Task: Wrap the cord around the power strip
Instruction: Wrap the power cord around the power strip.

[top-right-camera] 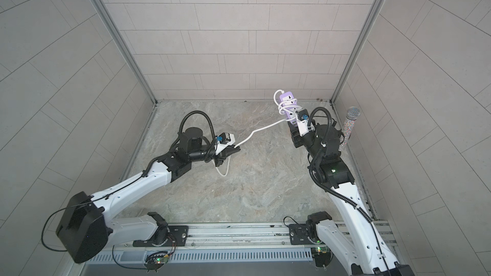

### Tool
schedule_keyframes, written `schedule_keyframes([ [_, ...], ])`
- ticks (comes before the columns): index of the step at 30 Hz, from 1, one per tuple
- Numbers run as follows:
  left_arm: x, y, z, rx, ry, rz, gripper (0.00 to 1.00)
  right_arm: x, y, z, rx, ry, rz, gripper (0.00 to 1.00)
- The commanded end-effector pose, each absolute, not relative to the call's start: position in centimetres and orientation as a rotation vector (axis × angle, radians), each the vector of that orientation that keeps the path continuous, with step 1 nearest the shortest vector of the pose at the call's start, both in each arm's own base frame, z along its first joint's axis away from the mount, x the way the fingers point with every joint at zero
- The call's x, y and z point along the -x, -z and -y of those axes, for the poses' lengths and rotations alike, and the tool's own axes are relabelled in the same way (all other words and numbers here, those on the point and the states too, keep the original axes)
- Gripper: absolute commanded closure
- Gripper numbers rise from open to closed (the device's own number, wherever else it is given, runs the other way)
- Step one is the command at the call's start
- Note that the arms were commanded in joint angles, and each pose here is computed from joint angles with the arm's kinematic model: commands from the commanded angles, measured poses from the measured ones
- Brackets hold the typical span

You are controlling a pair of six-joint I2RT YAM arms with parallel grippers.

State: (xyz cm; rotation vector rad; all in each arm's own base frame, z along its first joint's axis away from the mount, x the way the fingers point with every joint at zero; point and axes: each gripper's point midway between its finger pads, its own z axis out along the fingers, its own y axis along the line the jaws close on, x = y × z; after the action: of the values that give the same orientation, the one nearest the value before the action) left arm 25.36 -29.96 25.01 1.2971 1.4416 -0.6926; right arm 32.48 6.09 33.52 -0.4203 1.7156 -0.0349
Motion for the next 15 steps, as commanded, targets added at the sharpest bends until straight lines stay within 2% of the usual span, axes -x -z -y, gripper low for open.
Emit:
schedule_keyframes([
  [1, -23.5, -26.7, 28.7, -1.442, 0.571, -1.378, 1.00, -33.1, -34.3, -1.7, 0.342, 0.300, -1.744, 1.00],
  [5, -21.8, -30.7, 28.8, -1.527, 0.499, -1.258, 1.00, -33.5, -31.7, -1.4, 0.433, 0.390, -1.844, 1.00],
  [9, -21.0, -33.9, 29.8, -1.578, 0.462, -1.152, 1.00, -33.0, -28.8, -3.4, 0.636, 0.399, -1.900, 1.00],
  [15, -22.3, -37.9, 31.4, -1.624, 0.361, -1.025, 1.00, -30.8, -24.0, -7.5, 0.933, 0.363, -1.932, 1.00],
])
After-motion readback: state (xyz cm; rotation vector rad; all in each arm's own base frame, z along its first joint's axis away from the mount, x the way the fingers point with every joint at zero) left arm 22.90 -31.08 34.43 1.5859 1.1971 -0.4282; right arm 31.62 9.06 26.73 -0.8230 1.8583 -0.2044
